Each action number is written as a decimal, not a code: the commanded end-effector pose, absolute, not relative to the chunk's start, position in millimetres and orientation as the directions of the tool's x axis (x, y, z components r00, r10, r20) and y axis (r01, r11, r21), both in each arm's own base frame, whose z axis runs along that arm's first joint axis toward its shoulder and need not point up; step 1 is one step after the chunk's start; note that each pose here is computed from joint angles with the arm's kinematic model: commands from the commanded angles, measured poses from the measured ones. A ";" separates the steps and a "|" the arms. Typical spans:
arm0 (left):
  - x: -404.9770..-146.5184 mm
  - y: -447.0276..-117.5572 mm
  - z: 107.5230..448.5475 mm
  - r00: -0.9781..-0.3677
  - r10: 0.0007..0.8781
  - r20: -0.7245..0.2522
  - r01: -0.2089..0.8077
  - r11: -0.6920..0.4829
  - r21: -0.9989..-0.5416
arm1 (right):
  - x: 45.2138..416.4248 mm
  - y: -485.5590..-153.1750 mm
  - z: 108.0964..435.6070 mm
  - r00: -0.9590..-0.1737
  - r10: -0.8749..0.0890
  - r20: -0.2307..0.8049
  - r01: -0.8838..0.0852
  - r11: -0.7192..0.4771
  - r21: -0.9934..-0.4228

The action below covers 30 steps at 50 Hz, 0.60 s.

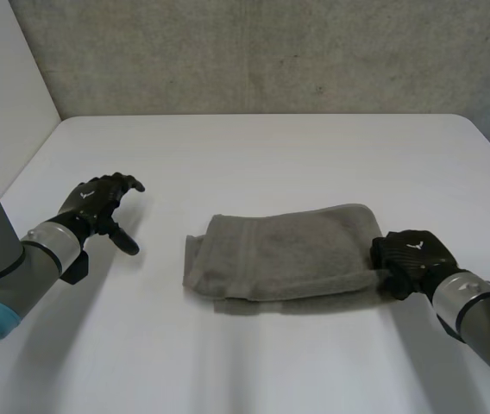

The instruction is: Fold the towel.

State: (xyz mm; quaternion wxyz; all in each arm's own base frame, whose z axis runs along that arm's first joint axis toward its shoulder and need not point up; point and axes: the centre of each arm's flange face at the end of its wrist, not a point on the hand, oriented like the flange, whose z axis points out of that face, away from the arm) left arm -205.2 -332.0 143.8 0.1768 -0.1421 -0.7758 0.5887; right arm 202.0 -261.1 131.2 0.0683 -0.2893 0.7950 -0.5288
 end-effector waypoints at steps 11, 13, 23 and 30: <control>-206.2 -331.3 146.6 -0.897 0.429 0.107 0.010 0.261 -0.965 | 228.7 -278.0 206.9 -0.784 -0.553 0.281 -0.357 0.032 -0.933; -206.9 -330.9 146.6 -0.896 0.430 0.112 0.006 0.263 -0.965 | 247.8 -267.2 215.4 -0.750 -0.598 0.283 -0.353 0.001 -0.935; -217.3 -314.5 178.3 -0.877 0.472 0.095 -0.003 0.192 -0.981 | 345.4 -187.4 205.2 -0.519 -0.804 0.291 -0.381 -0.087 -0.920; -231.2 -292.0 212.2 -0.850 0.522 0.073 -0.021 0.105 -0.994 | 364.2 -158.7 172.9 -0.444 -0.850 0.283 -0.439 -0.069 -0.896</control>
